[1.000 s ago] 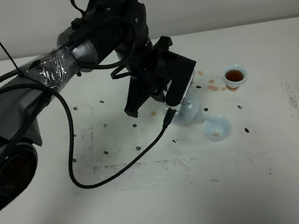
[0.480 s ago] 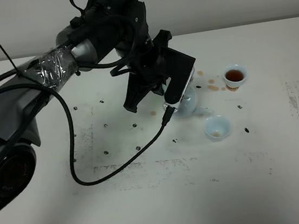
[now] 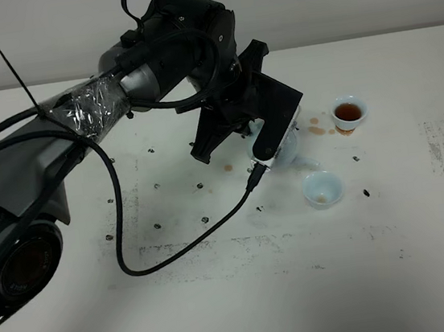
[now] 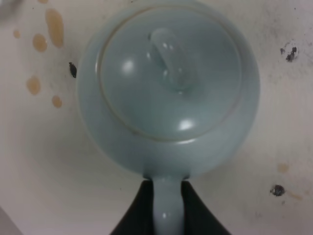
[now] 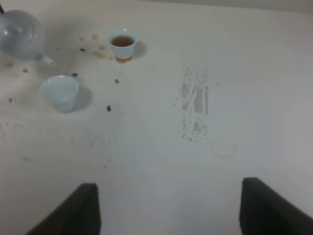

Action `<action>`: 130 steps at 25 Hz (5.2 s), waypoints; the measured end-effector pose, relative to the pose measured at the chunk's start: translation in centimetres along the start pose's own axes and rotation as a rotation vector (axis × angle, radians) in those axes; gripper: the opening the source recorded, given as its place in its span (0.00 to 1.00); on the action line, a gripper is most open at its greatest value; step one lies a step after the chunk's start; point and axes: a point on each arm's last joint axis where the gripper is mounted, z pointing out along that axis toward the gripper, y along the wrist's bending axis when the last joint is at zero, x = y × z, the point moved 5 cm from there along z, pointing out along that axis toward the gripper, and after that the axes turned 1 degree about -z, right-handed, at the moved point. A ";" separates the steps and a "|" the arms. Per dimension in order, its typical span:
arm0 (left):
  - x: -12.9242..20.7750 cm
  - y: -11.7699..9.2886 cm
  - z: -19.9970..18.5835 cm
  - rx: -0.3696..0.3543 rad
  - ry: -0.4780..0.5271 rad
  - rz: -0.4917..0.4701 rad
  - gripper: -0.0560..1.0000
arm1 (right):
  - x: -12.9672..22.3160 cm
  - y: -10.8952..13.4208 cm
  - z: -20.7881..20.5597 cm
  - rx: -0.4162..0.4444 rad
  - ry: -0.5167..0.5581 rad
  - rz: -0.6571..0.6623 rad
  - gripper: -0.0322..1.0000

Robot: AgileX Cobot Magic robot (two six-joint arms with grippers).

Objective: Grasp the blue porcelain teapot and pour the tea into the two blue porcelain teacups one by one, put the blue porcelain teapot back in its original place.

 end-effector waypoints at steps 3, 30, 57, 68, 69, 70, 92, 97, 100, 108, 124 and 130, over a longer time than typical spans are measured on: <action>-0.2 0.0 0.0 -0.001 0.007 0.024 0.06 | 0.0 0.0 0.0 0.000 0.000 0.000 0.59; -1.6 0.4 -0.9 -0.035 0.000 0.139 0.06 | 0.0 0.0 0.0 0.000 0.000 0.000 0.59; -2.0 0.1 -0.9 -0.009 0.076 0.262 0.06 | 0.0 0.0 0.0 0.000 0.000 0.000 0.59; -2.2 0.2 -1.0 -0.010 0.111 0.295 0.06 | 0.0 0.0 0.0 0.000 0.000 0.000 0.59; -2.2 0.2 -1.0 -0.010 0.111 0.295 0.06 | 0.0 0.0 0.0 0.000 0.000 0.000 0.59; -2.2 0.2 -1.0 -0.010 0.112 0.295 0.06 | 0.0 0.0 0.0 0.000 0.000 0.000 0.59; -2.3 0.5 1.0 -0.030 0.112 0.291 0.06 | 0.0 0.0 0.0 0.000 0.000 0.000 0.59; -2.2 0.6 1.0 -0.034 0.118 0.282 0.06 | 0.0 0.0 0.0 0.000 0.000 0.000 0.59; -2.1 0.6 1.0 -0.037 0.127 0.281 0.06 | 0.0 0.0 0.0 0.000 0.000 0.000 0.59; -2.1 0.7 1.0 -0.040 0.129 0.278 0.06 | 0.0 0.0 0.0 0.000 0.000 0.000 0.59; -2.1 0.7 1.0 -0.041 0.130 0.272 0.06 | 0.0 0.0 0.0 0.000 0.000 0.000 0.59; -2.1 0.7 1.0 -0.041 0.130 0.272 0.06 | 0.0 0.0 0.0 0.000 0.000 0.000 0.59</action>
